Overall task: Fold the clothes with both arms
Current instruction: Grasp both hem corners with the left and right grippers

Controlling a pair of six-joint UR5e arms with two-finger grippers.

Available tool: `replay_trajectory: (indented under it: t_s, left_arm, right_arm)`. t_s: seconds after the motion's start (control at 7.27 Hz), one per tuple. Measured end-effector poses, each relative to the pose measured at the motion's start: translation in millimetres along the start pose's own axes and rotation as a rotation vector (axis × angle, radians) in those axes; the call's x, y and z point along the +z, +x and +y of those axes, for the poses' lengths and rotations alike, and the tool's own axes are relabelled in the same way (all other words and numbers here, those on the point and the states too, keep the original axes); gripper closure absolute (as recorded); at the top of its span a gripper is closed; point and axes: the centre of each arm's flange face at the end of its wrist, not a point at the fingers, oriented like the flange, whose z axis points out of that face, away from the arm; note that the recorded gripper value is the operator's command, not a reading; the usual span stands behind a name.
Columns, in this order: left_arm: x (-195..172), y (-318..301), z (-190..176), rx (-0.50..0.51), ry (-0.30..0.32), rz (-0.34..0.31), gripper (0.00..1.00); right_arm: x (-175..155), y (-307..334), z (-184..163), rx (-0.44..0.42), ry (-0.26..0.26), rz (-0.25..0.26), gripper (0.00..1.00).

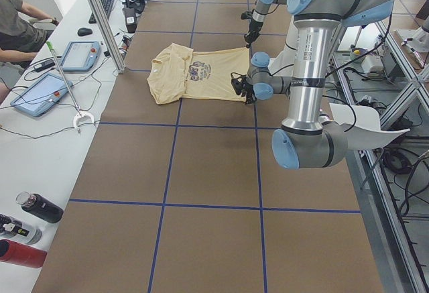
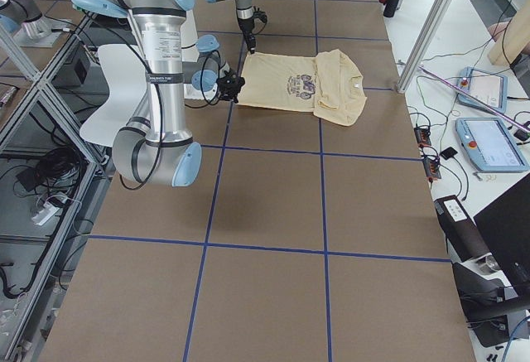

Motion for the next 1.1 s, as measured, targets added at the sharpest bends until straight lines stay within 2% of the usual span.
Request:
replay_trajectory:
  t_s: [0.28, 0.83, 1.1]
  left_arm:
    - [0.0, 0.4, 0.6, 0.000, -0.002, 0.000, 0.61]
    - [0.3, -0.5, 1.0, 0.001, -0.003, -0.002, 0.62]
    - [1.0, -0.7, 1.4, 0.001, -0.004, -0.004, 0.67]
  right_arm:
    - [-0.9, -0.6, 0.3, 0.000, -0.002, -0.002, 1.00]
    - [-3.5, -3.4, 2.3, 0.002, -0.008, -0.008, 1.00]
    - [-4.4, -3.6, 2.2, 0.002, -0.009, -0.009, 1.00]
